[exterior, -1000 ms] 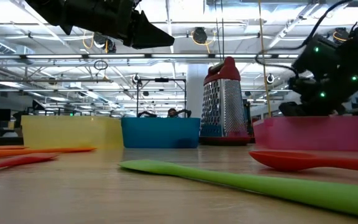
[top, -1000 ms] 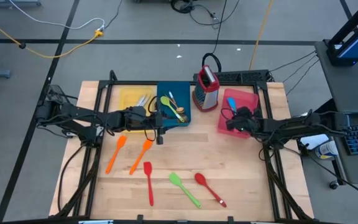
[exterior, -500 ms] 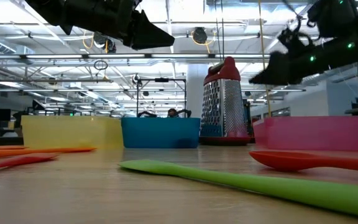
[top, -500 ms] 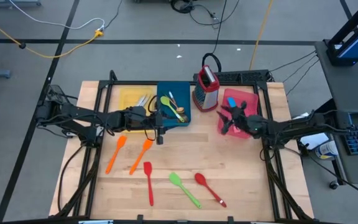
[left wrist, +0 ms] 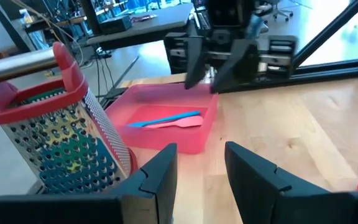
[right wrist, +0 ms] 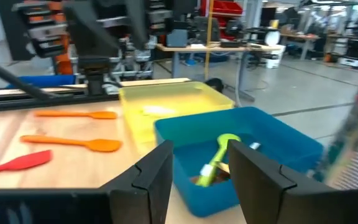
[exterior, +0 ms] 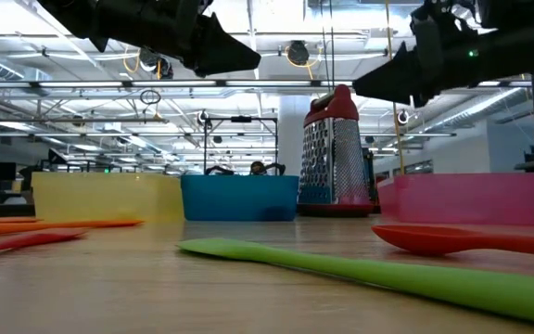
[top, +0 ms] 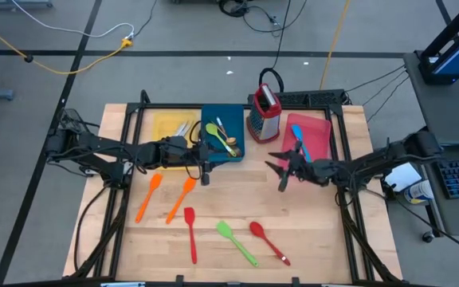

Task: Pick & Place Kitchen Items
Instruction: Put the right red serving spoon into the blue bin

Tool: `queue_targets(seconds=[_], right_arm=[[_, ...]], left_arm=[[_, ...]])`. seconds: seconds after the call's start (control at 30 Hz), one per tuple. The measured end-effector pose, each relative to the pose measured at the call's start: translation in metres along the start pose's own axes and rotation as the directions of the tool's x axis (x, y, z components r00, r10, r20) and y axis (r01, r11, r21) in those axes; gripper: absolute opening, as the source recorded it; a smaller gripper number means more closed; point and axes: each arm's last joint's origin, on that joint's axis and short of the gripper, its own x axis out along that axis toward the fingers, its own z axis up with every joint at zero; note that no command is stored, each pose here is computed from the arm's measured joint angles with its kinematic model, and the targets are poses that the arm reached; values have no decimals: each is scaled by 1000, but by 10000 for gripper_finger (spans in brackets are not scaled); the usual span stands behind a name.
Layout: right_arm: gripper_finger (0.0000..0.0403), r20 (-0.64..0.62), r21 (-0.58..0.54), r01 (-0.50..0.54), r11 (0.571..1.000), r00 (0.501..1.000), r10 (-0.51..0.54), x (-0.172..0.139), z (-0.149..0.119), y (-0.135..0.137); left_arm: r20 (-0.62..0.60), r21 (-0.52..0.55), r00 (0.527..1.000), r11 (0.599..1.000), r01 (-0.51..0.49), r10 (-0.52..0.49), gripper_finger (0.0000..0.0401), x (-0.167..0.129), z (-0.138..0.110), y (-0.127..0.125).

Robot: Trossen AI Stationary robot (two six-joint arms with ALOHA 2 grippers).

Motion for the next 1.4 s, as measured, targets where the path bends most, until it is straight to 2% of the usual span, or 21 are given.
queue_targets(seconds=[0.27, 0.5, 0.7, 0.9, 1.03, 1.17, 1.2, 1.27, 1.33, 1.4], right_arm=[[147, -53, 31, -95, 995, 994, 96, 9, -5, 33], [147, -107, 28, -182, 983, 977, 184, 20, -12, 72], [147, -122, 14, -243, 970, 962, 243, 29, -4, 106], [146, -235, 46, -212, 976, 948, 217, 26, 3, 123], [146, -292, 156, -198, 968, 927, 237, 22, 3, 132], [146, -398, 269, -191, 944, 871, 289, 16, -13, 141], [146, -411, 322, -197, 926, 852, 324, 16, -16, 144], [146, -463, 414, -198, 888, 795, 393, 13, -26, 151], [146, -535, 456, -184, 871, 725, 433, 7, -39, 154], [146, -560, 484, -181, 856, 687, 462, 4, -47, 160]], left_arm=[[0, -59, 1000, 998, 5, -5, 141, 0, 0, -1], [-10, -38, 999, 998, 50, -51, 141, -1, 1, -14], [-54, -20, 993, 994, 107, -108, 141, -4, -2, -30], [-94, -7, 983, 987, 158, -158, 141, -7, -5, -43], [-119, 2, 975, 982, 190, -188, 141, -9, -6, -52], [-144, 8, 966, 976, 219, -216, 141, -11, -8, -60], [-146, 9, 964, 974, 226, -222, 141, -12, -8, -62], [-151, 11, 961, 972, 235, -231, 141, -13, -9, -64], [-150, 13, 959, 970, 245, -240, 141, -14, -8, -67], [-150, 14, 958, 968, 249, -244, 141, -14, -8, -68]])
